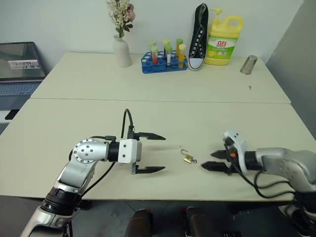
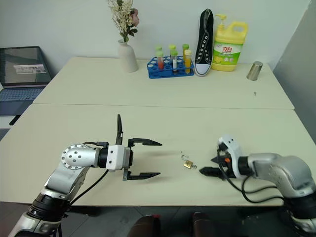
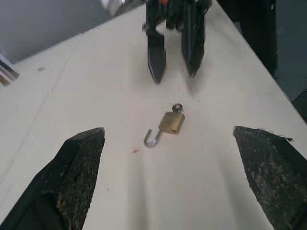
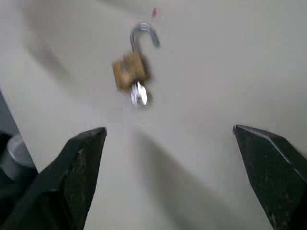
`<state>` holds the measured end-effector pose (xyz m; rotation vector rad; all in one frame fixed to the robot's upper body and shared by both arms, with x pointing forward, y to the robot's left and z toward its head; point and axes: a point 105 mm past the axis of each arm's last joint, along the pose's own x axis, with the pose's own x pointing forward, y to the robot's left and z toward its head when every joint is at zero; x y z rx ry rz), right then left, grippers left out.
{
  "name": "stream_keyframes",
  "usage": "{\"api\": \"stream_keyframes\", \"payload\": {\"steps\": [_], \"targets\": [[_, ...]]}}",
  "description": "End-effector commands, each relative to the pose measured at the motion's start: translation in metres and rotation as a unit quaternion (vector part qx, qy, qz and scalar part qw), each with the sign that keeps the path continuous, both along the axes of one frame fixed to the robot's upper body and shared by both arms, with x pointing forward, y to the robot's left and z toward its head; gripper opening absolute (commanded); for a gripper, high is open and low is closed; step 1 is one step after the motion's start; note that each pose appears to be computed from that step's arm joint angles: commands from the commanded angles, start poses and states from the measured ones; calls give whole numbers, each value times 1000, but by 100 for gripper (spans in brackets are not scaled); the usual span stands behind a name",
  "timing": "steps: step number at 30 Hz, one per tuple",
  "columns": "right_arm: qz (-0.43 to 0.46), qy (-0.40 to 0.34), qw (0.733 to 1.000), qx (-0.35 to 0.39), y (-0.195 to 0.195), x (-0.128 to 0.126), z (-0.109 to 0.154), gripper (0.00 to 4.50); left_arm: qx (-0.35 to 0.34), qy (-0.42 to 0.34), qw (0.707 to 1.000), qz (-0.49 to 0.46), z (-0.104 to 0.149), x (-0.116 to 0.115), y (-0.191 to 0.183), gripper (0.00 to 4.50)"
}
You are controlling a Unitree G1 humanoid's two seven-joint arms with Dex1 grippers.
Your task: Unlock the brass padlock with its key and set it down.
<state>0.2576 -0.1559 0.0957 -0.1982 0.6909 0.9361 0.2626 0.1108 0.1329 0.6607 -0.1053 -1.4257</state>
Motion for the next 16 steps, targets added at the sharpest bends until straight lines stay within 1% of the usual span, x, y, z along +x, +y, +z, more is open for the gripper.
{"api": "stream_keyframes", "payload": {"steps": [1,4,6,8,12,16], "targets": [[58,-102,993,10,12,-5,26,445,13,8,1000,2,3,-3,-3,450],[66,-167,983,28,13,-8,42,445,27,18,999,15,2,1,-4,450],[78,-189,978,32,14,-13,49,445,23,35,999,7,4,-1,-5,450],[80,-199,976,32,14,-15,51,445,19,49,999,-2,6,-3,-6,450],[96,-205,974,7,8,-21,45,445,22,66,998,-3,7,-1,-5,450],[96,-205,974,9,6,-22,43,445,17,80,997,-16,9,-3,-5,450]]}}
